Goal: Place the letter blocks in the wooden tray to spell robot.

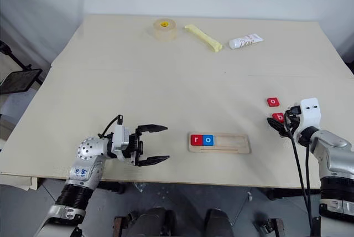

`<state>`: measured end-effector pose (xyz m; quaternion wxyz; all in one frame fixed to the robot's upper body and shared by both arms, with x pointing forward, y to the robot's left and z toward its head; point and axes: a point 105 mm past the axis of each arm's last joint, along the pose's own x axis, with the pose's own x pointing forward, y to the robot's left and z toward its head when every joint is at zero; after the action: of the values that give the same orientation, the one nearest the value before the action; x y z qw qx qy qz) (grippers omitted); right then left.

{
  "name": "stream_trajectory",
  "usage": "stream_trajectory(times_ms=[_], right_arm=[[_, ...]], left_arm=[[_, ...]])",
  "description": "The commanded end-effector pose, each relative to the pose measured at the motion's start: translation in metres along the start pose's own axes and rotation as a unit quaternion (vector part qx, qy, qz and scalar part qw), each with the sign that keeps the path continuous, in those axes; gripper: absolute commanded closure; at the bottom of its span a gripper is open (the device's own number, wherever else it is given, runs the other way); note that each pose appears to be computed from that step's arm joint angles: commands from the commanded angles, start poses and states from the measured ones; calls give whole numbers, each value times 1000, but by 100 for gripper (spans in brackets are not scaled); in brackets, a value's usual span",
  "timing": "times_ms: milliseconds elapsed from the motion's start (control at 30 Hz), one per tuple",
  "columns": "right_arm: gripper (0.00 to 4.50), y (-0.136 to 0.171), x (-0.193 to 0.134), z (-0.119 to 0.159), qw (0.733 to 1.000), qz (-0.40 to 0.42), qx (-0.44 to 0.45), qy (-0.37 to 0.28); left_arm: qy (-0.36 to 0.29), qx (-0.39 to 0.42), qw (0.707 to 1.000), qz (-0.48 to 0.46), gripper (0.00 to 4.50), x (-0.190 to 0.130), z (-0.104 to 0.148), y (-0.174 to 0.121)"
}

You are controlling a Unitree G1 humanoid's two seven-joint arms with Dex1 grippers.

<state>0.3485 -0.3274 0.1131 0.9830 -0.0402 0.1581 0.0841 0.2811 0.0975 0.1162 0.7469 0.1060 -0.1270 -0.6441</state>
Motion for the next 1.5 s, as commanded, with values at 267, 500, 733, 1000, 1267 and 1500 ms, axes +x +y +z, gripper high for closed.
stream_trajectory(times_ms=[267,500,733,1000,1267,1500], right_arm=[[303,-7,-23,7,997,-65,9,-42],[303,32,-66,-4,994,-91,13,-56],[303,58,-80,-39,993,-110,36,-38],[303,60,-72,-46,992,-110,49,-46],[3,53,-76,-37,992,-106,35,-57],[3,58,-91,-22,997,-46,-11,-58]], left_arm=[[-13,3,1000,-25,0,-2,9,-7],[-9,6,999,-33,0,-8,12,-1],[-6,5,999,-49,0,-5,12,3],[-9,7,998,-60,0,0,14,6],[-11,3,998,-58,0,-2,15,1],[-12,1,999,-48,0,-3,16,-4]])
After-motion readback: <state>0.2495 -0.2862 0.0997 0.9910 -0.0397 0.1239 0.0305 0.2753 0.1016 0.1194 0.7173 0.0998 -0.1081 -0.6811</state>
